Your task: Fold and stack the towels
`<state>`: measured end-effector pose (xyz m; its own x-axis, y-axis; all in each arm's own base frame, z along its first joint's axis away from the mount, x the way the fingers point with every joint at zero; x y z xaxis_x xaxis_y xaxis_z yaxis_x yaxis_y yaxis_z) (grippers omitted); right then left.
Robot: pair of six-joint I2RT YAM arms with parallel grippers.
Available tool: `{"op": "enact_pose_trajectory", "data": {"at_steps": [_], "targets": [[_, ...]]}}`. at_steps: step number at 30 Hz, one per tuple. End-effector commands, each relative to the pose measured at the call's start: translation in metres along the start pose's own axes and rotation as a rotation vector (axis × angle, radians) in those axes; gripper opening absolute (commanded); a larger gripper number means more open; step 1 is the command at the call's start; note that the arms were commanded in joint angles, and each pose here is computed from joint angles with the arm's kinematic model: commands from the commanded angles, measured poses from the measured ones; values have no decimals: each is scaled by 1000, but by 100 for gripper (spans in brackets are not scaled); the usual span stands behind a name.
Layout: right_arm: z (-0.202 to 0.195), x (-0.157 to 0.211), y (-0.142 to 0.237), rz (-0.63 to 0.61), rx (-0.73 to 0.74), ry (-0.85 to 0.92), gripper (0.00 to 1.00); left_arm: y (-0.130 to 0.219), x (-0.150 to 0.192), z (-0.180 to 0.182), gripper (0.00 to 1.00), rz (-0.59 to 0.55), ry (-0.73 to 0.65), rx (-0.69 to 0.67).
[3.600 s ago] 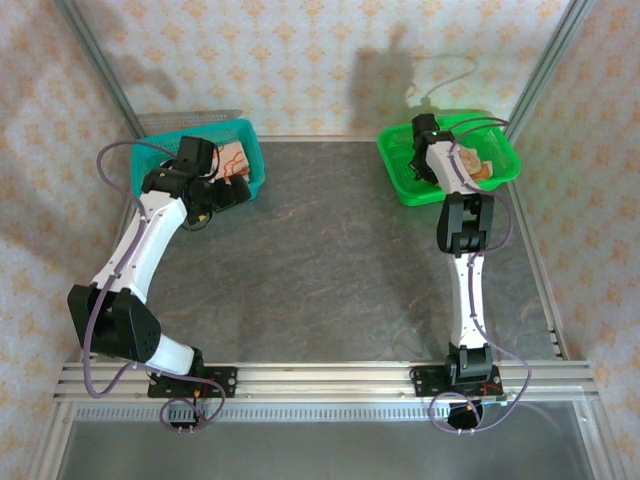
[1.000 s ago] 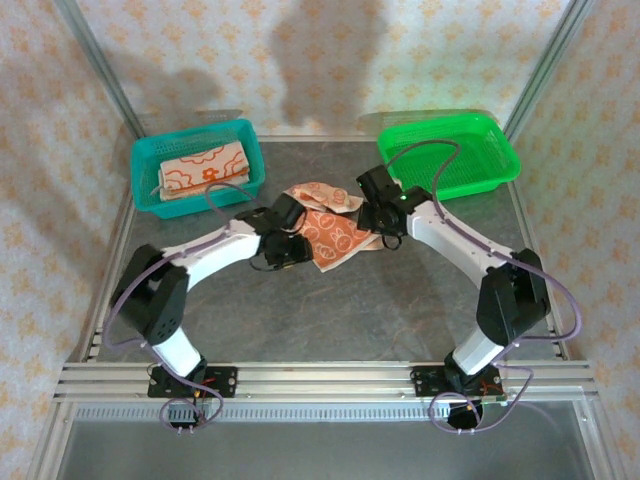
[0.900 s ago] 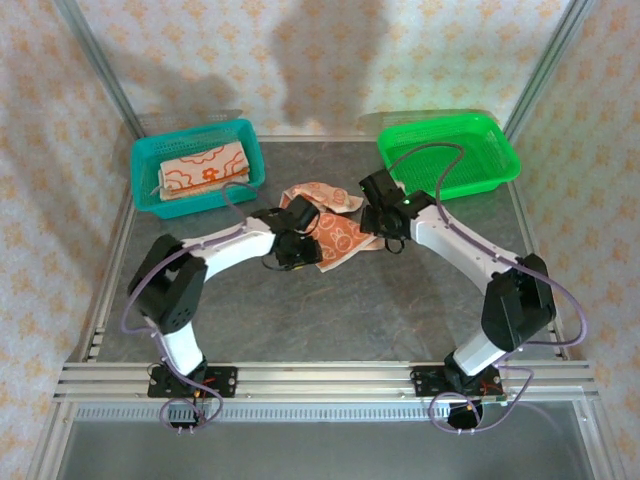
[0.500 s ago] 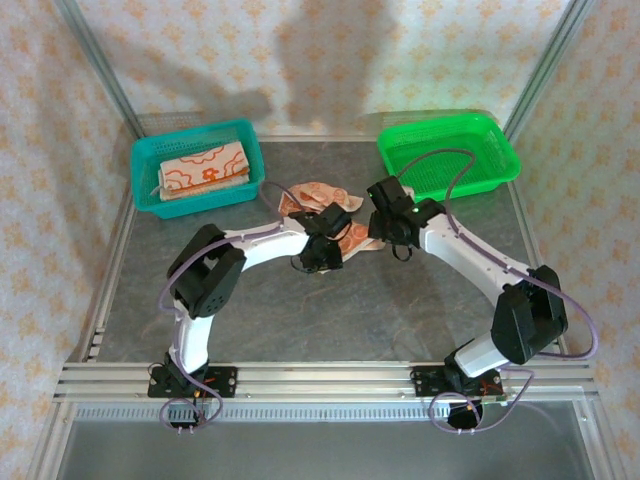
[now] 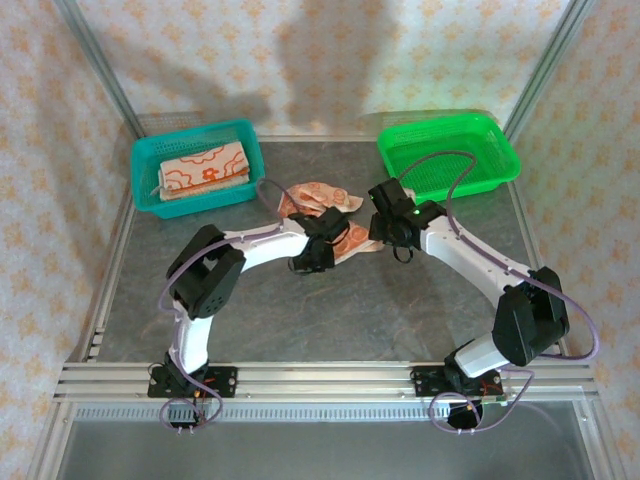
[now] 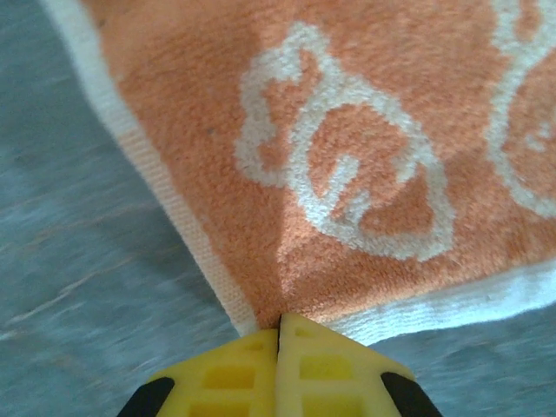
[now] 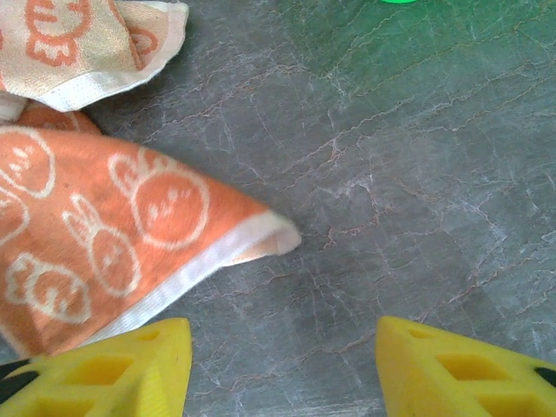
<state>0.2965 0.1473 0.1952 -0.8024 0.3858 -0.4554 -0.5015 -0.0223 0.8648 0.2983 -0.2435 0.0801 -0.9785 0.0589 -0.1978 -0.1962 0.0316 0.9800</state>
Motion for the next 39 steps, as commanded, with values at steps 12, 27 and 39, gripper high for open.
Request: {"op": "enact_pose_trajectory", "data": {"at_steps": [12, 27, 39], "targets": [[14, 14, -17, 92, -75, -39, 57, 35, 63, 112, 4, 77, 37, -228], [33, 88, -46, 221, -76, 38, 47, 30, 54, 103, 45, 48, -18, -126], [37, 122, -70, 280, -17, 131, 46, -5, 60, 105, 45, 90, -6, -131]]}}
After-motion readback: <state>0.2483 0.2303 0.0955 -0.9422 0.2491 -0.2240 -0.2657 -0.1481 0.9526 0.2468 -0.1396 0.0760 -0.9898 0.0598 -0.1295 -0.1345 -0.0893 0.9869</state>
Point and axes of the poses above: each hand's point on the last joint's axis, 136 mm out from that joint toward the fingers, its own y axis back along the fingers, its own z axis along the line the jaws close on, x = y × z, the point moved 6 cm from there along y, back along the fingers, and after that the axes turned 13 degrees about -y, right-handed, at the moved point
